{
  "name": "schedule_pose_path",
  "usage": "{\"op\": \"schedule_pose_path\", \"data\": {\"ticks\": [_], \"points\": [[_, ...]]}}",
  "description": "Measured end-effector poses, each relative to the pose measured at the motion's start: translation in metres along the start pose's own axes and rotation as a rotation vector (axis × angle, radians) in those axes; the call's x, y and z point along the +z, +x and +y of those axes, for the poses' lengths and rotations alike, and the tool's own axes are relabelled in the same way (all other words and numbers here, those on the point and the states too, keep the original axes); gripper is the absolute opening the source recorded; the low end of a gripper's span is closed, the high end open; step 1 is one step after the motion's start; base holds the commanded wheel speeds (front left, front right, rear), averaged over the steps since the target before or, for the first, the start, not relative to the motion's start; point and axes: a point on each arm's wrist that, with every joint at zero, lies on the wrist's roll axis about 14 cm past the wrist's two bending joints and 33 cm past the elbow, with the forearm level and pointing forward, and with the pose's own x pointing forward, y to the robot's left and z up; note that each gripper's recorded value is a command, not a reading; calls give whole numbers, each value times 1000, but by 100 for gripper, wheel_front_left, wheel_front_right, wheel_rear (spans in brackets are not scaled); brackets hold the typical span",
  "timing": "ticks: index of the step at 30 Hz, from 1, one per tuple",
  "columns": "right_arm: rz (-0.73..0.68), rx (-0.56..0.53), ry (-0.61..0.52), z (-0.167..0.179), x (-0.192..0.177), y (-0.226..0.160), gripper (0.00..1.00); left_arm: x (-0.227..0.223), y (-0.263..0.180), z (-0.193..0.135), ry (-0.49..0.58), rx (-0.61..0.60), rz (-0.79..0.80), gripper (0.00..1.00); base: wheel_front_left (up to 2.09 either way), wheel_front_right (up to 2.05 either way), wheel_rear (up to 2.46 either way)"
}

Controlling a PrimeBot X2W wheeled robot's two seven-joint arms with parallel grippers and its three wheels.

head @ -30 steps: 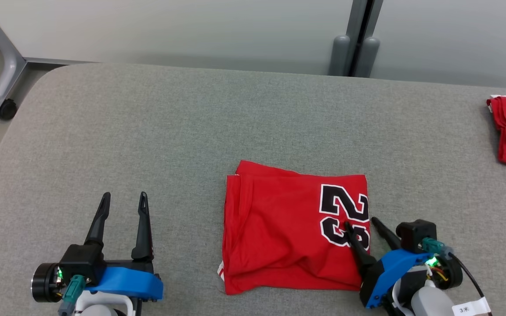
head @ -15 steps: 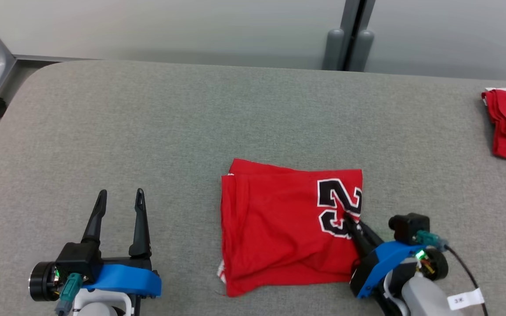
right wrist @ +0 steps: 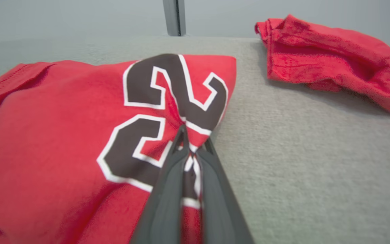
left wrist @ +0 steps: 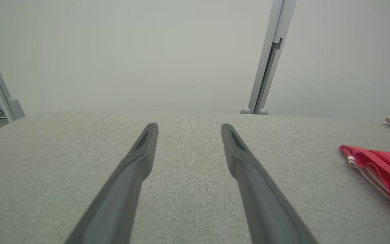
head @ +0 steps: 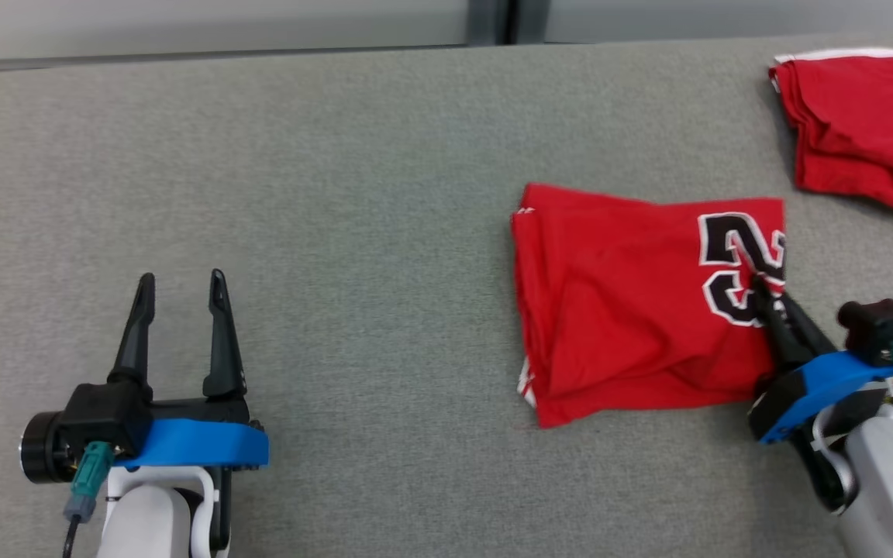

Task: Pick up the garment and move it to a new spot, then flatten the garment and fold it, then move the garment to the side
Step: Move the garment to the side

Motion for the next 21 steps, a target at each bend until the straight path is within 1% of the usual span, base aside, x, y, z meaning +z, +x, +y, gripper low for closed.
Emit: {"op": "schedule_pose_path", "data": {"ticks": [3,6,10,16,21], "points": [[-21,-60,-15,-28,6,-4,0,-5,11,-6,-3,-20,4,100,0,0,0],[-41,-86,-28,-40,10,-8,0,-9,18,-10,0,-33,8,100,0,0,0],[-95,-66,-48,-35,29,-1,0,-10,23,-12,1,-41,8,100,0,0,0],[-175,-3,-121,-21,79,34,0,-12,30,-15,3,-58,6,100,0,0,0],[-195,-6,-198,-33,111,64,0,-16,39,-14,2,-62,7,100,0,0,0]]}}
